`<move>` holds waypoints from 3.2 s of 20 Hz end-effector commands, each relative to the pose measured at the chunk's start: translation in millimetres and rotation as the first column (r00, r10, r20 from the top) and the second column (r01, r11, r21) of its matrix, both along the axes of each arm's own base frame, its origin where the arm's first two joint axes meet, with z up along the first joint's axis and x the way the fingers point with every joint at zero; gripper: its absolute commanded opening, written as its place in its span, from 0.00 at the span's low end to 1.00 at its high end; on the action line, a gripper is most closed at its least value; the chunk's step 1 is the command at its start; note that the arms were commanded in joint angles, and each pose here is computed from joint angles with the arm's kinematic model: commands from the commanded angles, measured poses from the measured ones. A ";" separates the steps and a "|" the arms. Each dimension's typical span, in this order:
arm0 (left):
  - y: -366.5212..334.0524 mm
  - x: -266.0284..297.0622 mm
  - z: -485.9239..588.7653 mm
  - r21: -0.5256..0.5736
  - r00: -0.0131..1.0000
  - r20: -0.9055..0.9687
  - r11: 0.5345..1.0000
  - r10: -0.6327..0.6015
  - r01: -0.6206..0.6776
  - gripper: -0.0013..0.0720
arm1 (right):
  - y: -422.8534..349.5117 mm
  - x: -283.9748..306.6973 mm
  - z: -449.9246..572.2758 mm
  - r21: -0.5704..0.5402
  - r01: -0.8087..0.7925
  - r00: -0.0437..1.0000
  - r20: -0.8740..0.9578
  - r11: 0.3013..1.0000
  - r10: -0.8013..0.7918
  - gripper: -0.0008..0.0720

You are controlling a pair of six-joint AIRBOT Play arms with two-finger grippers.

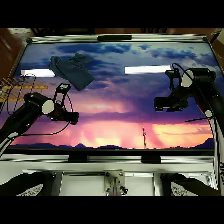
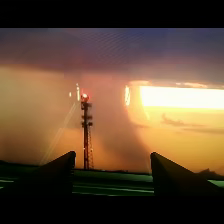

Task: Fold the shirts.

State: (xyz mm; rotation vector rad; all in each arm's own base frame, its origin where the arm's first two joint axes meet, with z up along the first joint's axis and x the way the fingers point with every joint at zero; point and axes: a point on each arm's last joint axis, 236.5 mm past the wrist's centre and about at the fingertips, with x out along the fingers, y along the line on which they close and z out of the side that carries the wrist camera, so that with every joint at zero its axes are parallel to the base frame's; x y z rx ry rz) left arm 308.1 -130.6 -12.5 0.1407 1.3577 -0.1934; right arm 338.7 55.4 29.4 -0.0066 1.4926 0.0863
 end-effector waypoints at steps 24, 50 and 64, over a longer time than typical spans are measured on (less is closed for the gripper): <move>-17.4 17.6 6.9 -0.092 0.995 0.069 0.994 0.069 -0.062 0.99 | 17.1 53.0 11.7 0.079 0.011 0.974 0.224 0.997 -0.028 0.81; 12.8 302.3 -71.8 -0.430 0.866 0.063 0.796 0.497 -0.426 0.11 | 41.0 53.0 16.1 0.188 0.020 0.974 0.217 0.982 -0.061 0.80; -138.9 48.4 405.8 -0.474 0.650 0.759 0.716 0.037 0.513 0.06 | -2.0 3.3 218.0 0.223 0.008 0.778 0.611 0.975 -0.146 0.81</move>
